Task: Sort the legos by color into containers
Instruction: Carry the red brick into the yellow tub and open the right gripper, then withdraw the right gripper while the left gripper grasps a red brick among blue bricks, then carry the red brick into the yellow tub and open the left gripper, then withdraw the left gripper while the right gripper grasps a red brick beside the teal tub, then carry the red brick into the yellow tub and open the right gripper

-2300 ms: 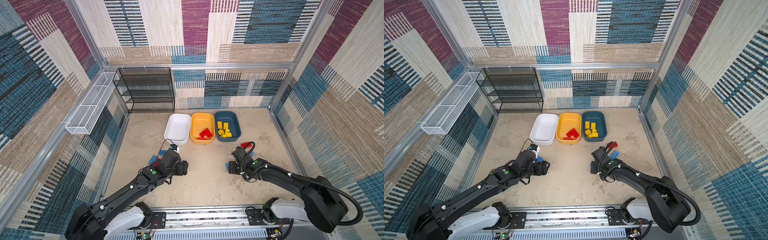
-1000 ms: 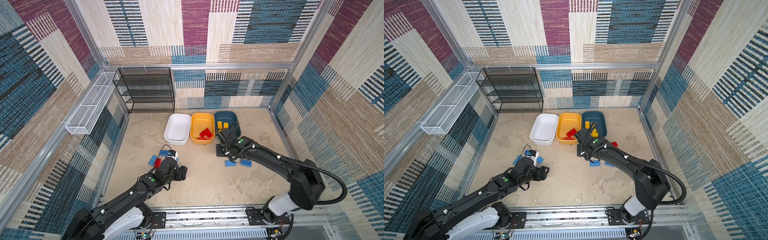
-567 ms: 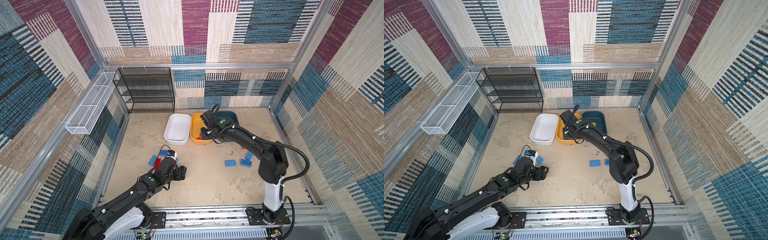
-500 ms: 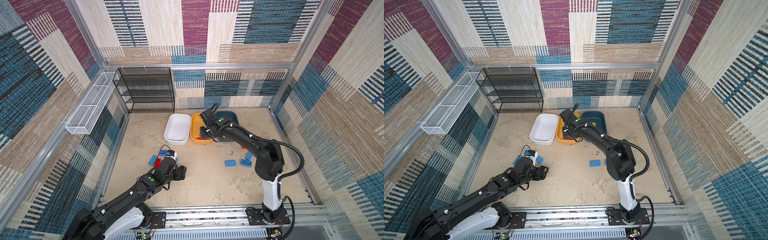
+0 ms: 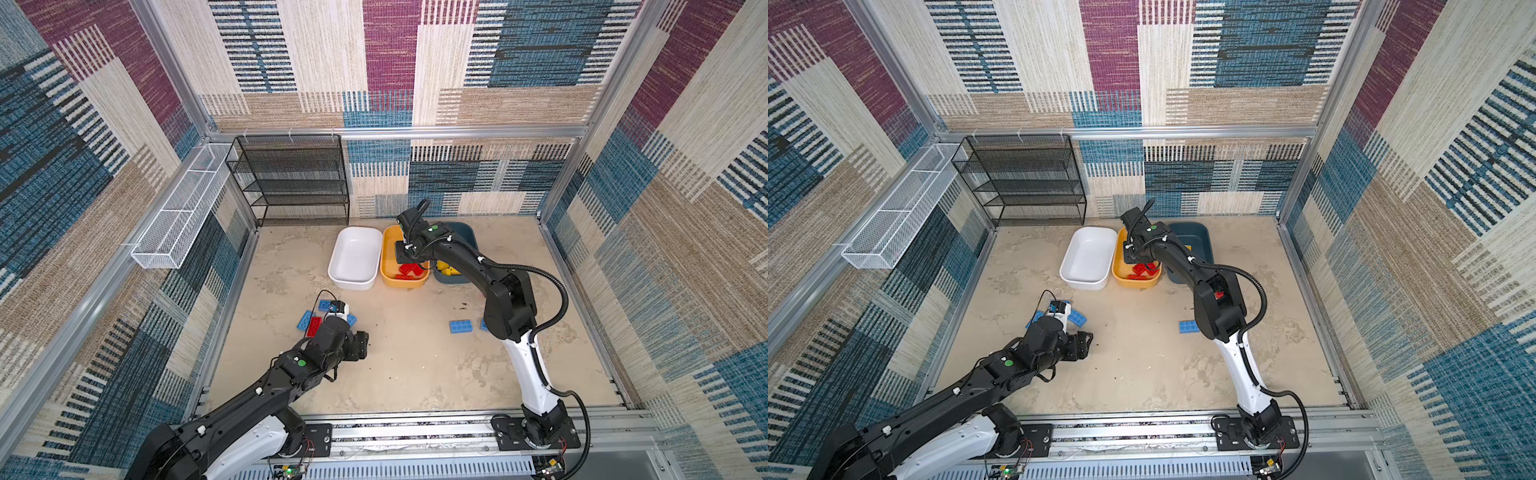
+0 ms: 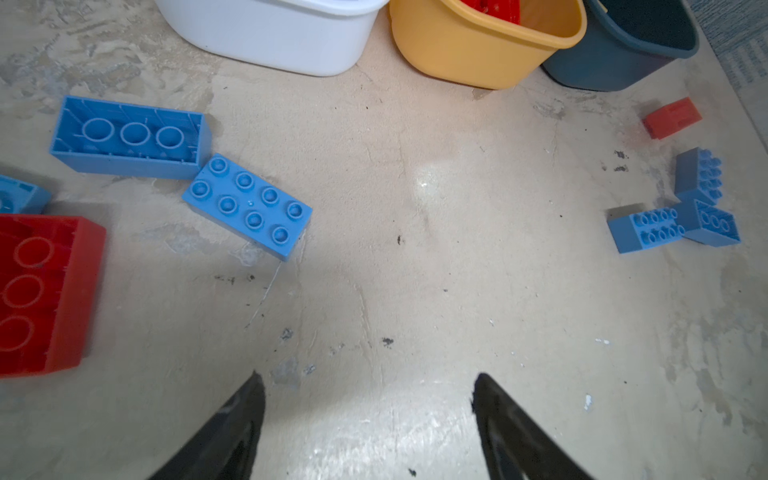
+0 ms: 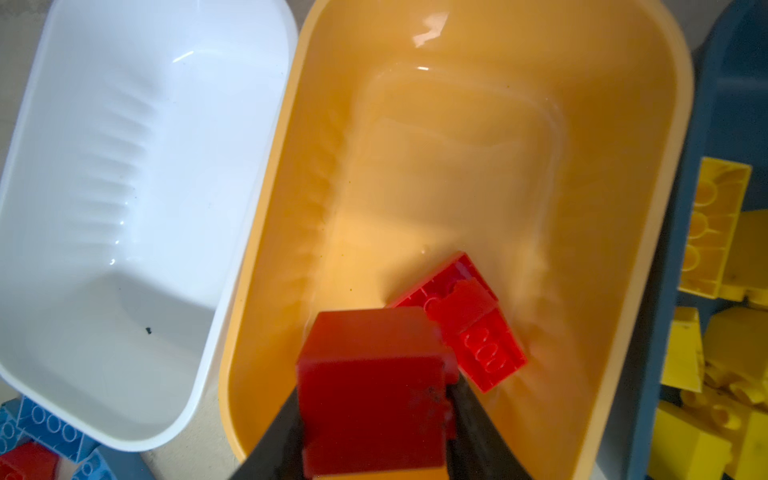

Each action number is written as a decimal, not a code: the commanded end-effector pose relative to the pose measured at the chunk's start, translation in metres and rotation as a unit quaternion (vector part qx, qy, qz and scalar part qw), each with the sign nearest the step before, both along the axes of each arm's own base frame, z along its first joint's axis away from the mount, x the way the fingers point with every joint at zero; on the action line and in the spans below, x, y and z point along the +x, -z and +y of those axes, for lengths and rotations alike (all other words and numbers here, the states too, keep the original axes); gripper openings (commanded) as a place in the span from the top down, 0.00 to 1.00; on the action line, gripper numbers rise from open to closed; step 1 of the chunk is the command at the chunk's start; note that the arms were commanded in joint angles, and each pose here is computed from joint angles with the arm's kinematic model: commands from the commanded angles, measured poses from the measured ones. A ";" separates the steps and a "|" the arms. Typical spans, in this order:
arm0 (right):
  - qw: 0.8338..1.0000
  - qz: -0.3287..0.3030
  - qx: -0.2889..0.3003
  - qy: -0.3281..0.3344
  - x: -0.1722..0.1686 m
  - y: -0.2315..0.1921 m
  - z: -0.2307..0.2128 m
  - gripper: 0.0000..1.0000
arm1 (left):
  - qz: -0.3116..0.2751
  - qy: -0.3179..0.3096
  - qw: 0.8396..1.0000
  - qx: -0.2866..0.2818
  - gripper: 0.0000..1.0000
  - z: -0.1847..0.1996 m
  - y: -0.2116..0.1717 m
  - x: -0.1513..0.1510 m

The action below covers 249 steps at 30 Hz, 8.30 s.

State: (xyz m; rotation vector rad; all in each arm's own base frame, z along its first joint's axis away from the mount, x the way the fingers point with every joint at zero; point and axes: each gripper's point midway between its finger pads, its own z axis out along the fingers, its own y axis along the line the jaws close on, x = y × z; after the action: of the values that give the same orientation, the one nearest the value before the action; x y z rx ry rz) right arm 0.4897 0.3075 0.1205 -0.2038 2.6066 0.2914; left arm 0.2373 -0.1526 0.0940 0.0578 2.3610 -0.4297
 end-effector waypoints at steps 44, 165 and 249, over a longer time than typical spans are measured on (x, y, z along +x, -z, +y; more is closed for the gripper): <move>0.940 -0.177 0.244 -0.161 -0.195 -0.081 -0.038 0.12 | 0.102 -0.233 0.966 0.051 0.31 0.116 0.031 0.042; 0.965 -0.203 0.144 0.087 -0.199 -0.049 -0.179 0.05 | 0.054 0.077 0.996 -0.009 0.31 -0.122 -0.113 0.145; 0.990 -0.078 -0.016 0.117 -0.102 0.037 -0.219 0.38 | 0.020 0.098 0.993 -0.065 0.30 -0.029 -0.103 -0.020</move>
State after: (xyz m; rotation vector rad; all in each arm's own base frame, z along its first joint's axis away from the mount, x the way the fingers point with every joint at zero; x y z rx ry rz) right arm 0.3858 0.0849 0.0703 0.0656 2.4761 0.1441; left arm 0.2178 -0.1823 0.1991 0.2465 2.3658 -0.6793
